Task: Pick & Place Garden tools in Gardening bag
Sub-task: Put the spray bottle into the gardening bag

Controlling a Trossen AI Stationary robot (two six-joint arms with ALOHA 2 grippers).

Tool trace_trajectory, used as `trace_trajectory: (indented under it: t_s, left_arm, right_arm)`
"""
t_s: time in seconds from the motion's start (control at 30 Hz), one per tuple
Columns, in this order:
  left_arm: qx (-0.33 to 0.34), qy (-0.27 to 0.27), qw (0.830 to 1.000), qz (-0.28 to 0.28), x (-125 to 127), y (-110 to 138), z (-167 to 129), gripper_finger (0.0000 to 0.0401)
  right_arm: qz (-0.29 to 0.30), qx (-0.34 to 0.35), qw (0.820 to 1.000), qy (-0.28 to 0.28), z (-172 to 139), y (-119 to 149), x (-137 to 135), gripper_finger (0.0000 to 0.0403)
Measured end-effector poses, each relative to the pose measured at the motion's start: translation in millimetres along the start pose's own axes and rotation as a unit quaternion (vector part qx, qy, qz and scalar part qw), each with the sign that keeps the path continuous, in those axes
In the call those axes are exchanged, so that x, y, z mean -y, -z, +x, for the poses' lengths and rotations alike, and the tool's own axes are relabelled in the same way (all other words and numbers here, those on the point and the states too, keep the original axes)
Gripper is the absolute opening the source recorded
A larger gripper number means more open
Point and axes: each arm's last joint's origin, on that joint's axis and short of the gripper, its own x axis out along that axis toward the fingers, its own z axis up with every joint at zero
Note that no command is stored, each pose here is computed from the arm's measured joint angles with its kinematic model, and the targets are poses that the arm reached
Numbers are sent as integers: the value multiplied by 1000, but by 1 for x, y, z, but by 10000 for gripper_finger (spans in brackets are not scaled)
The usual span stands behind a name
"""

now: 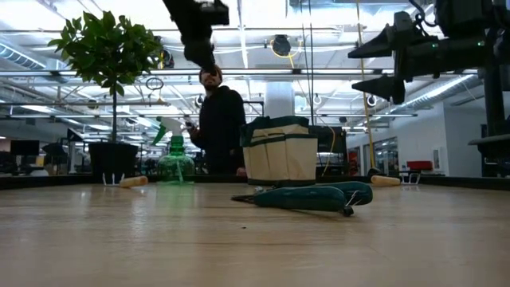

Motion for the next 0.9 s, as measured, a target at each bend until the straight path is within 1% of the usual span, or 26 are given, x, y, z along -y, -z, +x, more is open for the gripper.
trace_trajectory:
  t_s: [0.1,0.27,0.33,0.43,0.63,0.73,0.9]
  left_arm:
    - [-35,13,999,-5,-2,8,17,310]
    - [-81,74,993,-33,-3,25,34,310]
    - [-95,86,991,-38,-4,30,36,310]
    - [-95,93,990,-44,-7,33,38,310]
    - [-92,134,985,-56,-8,38,39,310]
    - [-105,139,983,-50,-8,42,40,310]
    - [-114,140,982,-58,-11,46,42,313]
  right_arm:
    - [12,-7,1000,4,-1,5,2,394]
    - [21,-9,1000,5,-1,6,3,394]
    - [20,-6,1000,3,-1,6,3,394]
    - [20,-6,1000,3,-1,6,3,394]
    - [19,-6,1000,3,-1,6,3,394]
    - [20,-6,1000,3,-1,6,3,394]
    - [20,-6,1000,3,-1,6,3,394]
